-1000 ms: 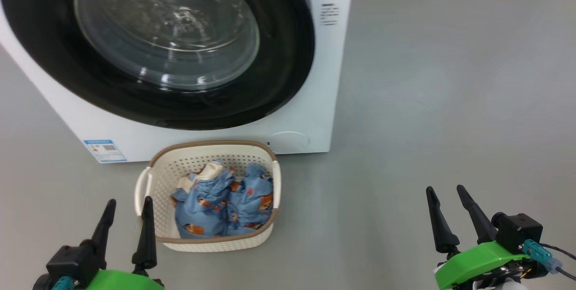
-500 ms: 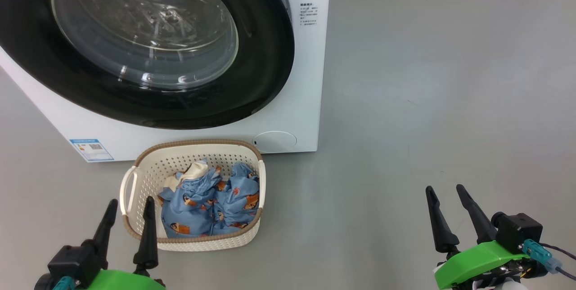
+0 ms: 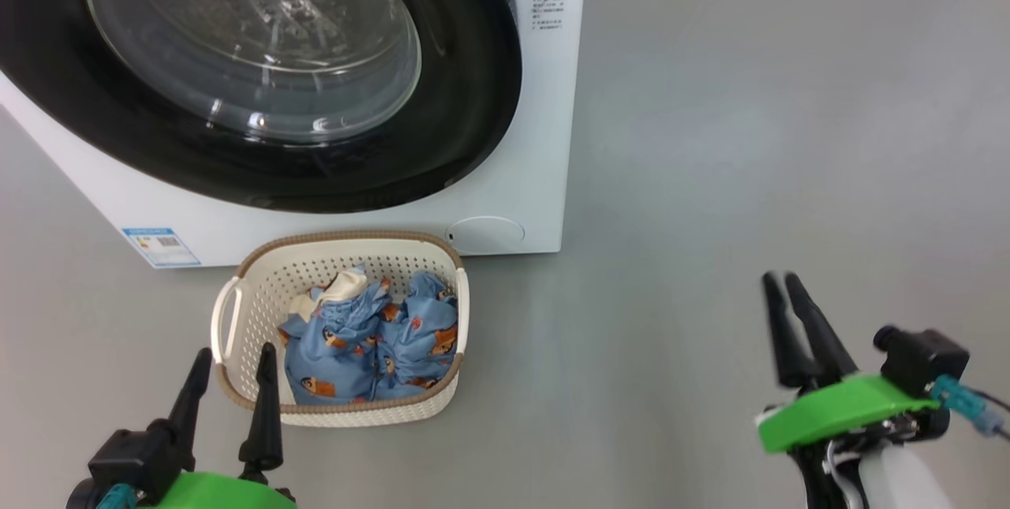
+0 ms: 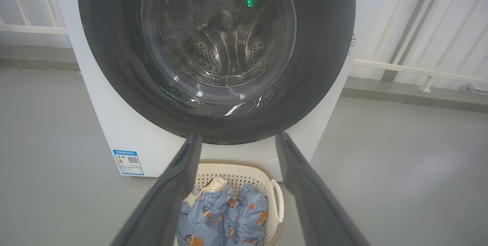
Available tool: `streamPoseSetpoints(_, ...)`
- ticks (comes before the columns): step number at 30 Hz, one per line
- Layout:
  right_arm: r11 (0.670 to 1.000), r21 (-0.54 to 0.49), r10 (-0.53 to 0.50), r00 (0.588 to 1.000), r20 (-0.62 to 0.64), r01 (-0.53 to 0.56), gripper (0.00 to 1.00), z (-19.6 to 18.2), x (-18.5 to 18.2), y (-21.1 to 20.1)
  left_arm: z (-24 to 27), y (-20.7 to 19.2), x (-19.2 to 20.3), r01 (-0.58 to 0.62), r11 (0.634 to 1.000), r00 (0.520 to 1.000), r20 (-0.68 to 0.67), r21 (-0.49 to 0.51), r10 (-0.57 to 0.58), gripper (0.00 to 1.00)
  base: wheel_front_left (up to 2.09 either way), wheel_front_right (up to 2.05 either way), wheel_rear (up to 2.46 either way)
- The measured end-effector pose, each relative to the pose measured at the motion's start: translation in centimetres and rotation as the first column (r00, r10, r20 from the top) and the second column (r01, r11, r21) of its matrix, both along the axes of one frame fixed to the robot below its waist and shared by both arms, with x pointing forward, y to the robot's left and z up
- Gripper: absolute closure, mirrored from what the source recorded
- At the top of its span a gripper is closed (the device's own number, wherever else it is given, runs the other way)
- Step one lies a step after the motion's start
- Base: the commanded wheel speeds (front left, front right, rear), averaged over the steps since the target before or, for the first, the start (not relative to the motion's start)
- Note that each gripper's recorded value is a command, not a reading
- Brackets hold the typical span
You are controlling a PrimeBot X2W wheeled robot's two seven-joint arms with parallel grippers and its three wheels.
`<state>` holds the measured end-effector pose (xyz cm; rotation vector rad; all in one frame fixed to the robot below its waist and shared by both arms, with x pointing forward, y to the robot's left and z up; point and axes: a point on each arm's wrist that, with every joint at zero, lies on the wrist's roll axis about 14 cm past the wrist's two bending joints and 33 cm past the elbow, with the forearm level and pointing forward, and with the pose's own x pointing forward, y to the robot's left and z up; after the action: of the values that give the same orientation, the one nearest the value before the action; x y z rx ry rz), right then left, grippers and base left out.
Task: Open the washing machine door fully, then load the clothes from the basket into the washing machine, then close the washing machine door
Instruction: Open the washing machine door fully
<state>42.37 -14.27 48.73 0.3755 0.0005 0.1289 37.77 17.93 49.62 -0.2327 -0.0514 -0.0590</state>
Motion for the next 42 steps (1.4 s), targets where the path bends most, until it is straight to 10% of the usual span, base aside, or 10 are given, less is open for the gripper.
streamPoseSetpoints(10,0.959,0.282,-0.029,0.997,0.067,0.009,1.00,3.5,5.1,0.7,0.0,0.3,1.8,-0.018,0.999,1.000,0.005,-0.034,0.019,0.00,0.00,0.00,0.00)
streamPoseSetpoints(22,0.796,0.600,0.052,0.996,0.067,-0.081,1.00,5.8,10.9,3.8,-0.4,0.6,3.8,-0.038,0.998,0.999,0.000,-0.057,0.038,0.00,0.00,0.00,0.00)
streamPoseSetpoints(42,0.590,0.748,0.475,0.880,-0.018,-0.304,1.00,6.3,17.3,9.8,-2.3,1.8,5.1,-0.075,0.994,0.996,-0.048,-0.074,0.071,0.00,0.00,0.00,0.00)
